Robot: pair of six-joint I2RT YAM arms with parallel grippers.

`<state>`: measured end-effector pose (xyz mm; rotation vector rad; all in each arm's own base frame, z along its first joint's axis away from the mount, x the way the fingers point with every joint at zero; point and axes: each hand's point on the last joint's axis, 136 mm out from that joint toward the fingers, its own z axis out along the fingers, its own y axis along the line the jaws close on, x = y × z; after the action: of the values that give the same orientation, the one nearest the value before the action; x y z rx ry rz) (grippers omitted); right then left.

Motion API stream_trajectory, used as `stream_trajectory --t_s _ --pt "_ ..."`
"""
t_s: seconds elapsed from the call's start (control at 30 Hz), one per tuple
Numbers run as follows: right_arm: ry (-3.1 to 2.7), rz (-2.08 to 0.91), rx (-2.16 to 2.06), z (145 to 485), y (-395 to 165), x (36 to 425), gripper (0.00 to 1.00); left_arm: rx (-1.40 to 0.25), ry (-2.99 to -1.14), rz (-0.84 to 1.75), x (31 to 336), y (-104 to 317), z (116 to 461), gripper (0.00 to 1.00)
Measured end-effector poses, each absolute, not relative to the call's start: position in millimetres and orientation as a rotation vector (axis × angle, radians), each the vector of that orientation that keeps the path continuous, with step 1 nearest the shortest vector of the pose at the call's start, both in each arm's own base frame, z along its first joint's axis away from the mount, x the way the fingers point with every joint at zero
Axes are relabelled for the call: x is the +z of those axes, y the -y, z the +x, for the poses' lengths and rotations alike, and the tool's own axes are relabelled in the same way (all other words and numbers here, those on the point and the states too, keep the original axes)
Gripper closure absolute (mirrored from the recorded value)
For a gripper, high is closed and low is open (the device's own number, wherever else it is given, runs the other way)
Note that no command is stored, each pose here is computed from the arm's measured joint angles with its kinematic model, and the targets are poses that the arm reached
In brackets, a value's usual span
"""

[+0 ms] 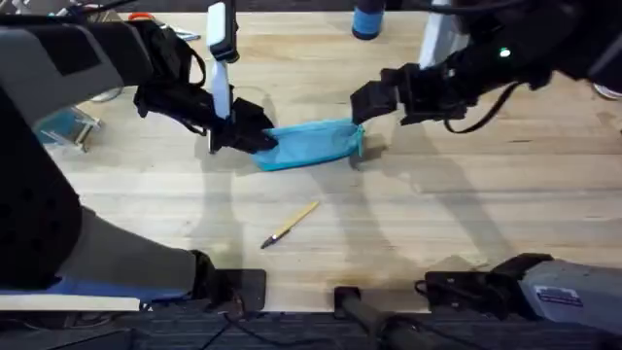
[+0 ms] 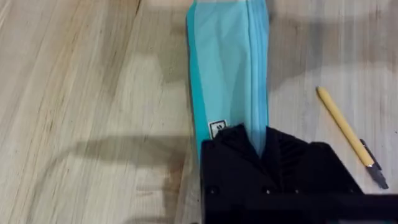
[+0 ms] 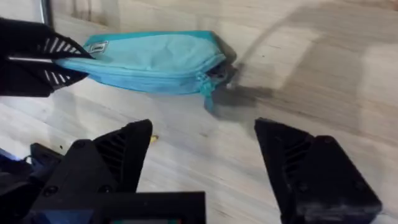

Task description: Unzip the bag, pick up the pens from the table one at a time and place them inside, then zip the bag closed.

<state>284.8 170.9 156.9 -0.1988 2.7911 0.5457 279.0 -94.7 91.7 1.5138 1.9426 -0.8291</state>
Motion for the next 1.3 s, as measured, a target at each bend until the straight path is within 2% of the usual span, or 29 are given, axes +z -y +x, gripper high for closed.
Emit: stream_trajectory --t_s 0.33,0.67,0.9,1.1,1.3 --pt "-2.84 -0.4 0.467 282.4 -195.6 123.9 0.005 -0.829 -1.943 1.514 91.7 94.7 279.0 0.959" --pt "-2.852 -0.414 0.407 299.8 -199.8 96.8 0.01 -0.829 -1.943 1.514 91.7 94.7 279.0 0.959" --pt "-2.882 -0.435 0.387 299.7 -199.3 84.1 0.097 -0.829 -1.943 1.514 91.7 94.7 279.0 0.959" --pt "-2.895 -0.439 0.381 300.1 -199.5 78.4 0.266 -0.829 -1.943 1.514 91.7 94.7 279.0 0.959" --pt "-2.859 -0.443 0.395 307.2 -203.5 80.7 0.38 -0.828 -1.942 1.514 91.7 94.7 279.1 0.959"
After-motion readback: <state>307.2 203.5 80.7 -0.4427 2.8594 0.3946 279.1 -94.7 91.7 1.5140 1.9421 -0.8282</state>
